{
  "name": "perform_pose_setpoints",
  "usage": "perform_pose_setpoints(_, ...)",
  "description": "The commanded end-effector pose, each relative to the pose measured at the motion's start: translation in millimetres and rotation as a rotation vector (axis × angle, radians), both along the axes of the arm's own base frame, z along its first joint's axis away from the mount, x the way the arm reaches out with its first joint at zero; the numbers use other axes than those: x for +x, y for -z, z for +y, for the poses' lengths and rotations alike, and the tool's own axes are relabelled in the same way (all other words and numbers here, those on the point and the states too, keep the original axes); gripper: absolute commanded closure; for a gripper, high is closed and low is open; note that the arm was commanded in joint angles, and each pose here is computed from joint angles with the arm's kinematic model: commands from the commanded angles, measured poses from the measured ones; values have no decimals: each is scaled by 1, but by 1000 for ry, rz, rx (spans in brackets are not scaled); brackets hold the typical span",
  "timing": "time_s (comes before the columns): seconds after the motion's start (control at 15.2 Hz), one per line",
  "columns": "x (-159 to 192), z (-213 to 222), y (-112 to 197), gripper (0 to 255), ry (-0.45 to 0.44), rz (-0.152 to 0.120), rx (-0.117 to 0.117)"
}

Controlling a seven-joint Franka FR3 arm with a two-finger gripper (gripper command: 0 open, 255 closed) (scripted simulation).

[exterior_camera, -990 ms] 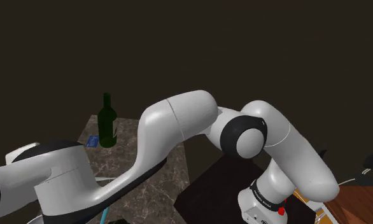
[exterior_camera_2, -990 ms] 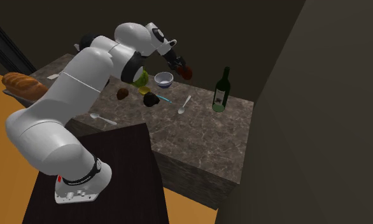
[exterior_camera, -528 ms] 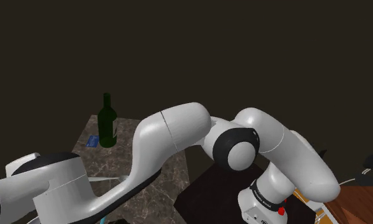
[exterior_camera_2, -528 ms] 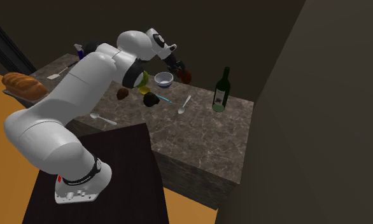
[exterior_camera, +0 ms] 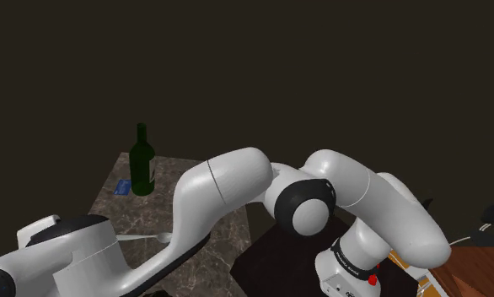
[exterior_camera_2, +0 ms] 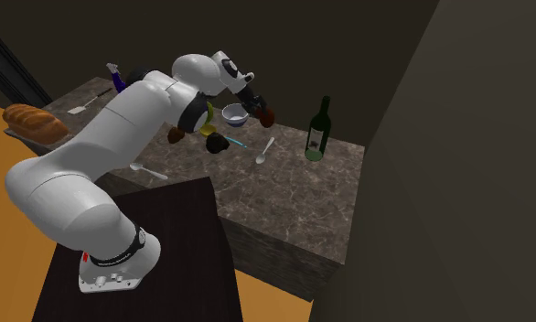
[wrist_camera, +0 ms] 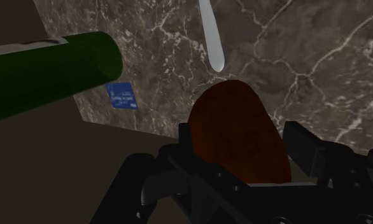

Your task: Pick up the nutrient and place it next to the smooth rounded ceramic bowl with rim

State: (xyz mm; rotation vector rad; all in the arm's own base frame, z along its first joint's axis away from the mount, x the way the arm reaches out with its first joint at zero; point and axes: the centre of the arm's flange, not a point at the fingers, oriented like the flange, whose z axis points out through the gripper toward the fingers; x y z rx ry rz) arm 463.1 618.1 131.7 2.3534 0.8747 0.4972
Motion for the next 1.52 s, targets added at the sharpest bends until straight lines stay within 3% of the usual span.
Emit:
perform_pose_setpoints(0.0, 1, 1, 11, 255, 0, 0, 0)
perform_pose_setpoints(0.59, 1, 1, 58, 255, 0, 0, 0)
perform_pose_setpoints(1.12, 1, 1, 60, 255, 0, 0, 0)
perform_pose_setpoints(1.19, 0, -1, 56, 0, 0, -1, 0)
perform_pose_setpoints(1.45, 4, -3, 60, 0, 0, -2, -1)
